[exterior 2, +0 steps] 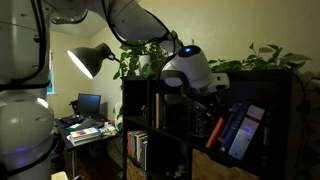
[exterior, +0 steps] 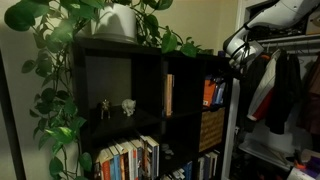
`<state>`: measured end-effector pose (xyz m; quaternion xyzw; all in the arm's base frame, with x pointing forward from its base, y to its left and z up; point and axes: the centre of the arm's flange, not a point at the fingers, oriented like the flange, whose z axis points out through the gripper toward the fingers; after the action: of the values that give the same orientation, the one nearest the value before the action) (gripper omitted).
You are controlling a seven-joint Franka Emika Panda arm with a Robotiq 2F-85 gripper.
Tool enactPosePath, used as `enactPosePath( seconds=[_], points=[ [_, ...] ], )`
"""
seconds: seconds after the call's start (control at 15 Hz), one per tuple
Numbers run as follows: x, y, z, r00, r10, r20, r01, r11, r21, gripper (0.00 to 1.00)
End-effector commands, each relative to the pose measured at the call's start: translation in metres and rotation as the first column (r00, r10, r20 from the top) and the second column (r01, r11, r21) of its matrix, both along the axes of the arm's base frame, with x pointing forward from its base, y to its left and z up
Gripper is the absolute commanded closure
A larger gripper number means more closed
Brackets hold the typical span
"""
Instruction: Move the orange book from the top right compartment to the top middle compartment
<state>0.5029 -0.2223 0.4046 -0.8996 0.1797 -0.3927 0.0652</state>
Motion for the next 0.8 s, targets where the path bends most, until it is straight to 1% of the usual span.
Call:
enactPosePath(
  seconds=[0.0, 0.33, 0.47, 0.73],
  points=[
    [0.011, -0.014, -0.022, 0.999, -0.006, 0.040, 0.007, 1.000, -0.027, 0.00],
    [0.022, -0.029, -0.048, 0.999, -0.021, 0.025, 0.022, 0.999, -0.031, 0.00],
    [0.027, -0.031, -0.055, 0.999, -0.018, 0.045, 0.019, 1.000, -0.025, 0.00],
    [0.036, -0.029, -0.054, 0.996, -0.017, 0.084, 0.019, 1.000, -0.023, 0.00]
  ],
)
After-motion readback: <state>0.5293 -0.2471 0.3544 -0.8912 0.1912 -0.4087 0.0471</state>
